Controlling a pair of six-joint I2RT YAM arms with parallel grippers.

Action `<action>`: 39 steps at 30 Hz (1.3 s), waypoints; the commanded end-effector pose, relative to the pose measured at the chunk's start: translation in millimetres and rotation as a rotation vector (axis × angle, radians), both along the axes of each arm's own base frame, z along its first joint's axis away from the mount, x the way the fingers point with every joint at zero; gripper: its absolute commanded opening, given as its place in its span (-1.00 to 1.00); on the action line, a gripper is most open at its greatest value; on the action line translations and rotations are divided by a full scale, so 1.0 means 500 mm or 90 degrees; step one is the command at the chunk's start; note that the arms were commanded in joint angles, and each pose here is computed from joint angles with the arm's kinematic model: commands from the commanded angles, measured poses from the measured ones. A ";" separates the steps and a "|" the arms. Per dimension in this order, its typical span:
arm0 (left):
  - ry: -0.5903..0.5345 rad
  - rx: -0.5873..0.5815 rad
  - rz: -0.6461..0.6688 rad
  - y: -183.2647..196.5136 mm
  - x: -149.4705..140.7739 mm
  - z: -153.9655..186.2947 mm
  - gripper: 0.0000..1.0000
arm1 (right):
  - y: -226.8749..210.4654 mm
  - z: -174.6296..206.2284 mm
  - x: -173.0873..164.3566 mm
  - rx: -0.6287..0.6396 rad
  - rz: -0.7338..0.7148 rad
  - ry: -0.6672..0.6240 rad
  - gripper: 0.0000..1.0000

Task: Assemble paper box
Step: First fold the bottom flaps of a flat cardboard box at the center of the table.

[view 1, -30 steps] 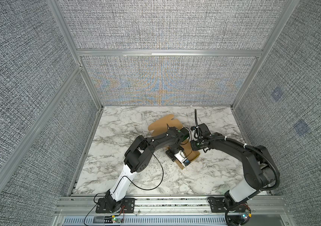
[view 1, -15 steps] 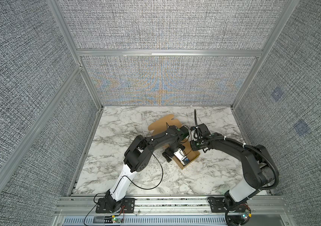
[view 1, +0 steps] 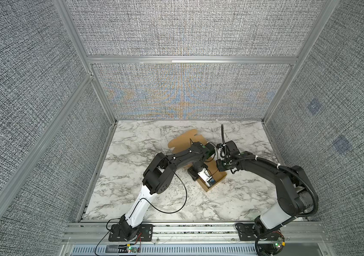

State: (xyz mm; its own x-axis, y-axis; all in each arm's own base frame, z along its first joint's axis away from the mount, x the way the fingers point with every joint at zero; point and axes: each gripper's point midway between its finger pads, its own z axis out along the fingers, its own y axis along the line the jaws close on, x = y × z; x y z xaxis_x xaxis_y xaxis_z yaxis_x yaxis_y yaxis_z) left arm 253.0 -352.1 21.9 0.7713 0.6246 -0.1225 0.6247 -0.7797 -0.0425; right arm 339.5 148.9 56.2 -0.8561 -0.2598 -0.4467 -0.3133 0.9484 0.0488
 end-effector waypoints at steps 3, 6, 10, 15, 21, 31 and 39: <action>0.019 0.004 0.010 -0.004 -0.011 0.009 -0.48 | -0.004 0.003 0.003 -0.005 -0.007 -0.008 -0.32; 0.016 0.008 0.039 -0.014 -0.005 0.010 -0.63 | -0.001 0.007 0.004 0.001 -0.009 -0.005 -0.32; 0.013 0.032 0.049 -0.008 -0.003 0.006 -0.64 | -0.001 0.013 0.005 0.001 -0.003 -0.016 -0.32; 0.023 0.017 0.043 -0.013 -0.014 0.009 -1.00 | -0.002 0.004 -0.001 0.002 -0.005 -0.005 -0.32; 0.016 -0.016 0.032 -0.029 -0.010 0.017 -1.00 | -0.005 0.005 0.003 -0.007 -0.007 -0.003 -0.32; -0.041 -0.060 0.030 -0.042 0.017 0.058 0.99 | 0.011 0.019 0.007 0.024 -0.006 -0.014 -0.32; -0.093 -0.072 0.074 -0.010 0.017 0.124 0.99 | 0.018 0.023 0.015 0.023 0.006 -0.011 -0.32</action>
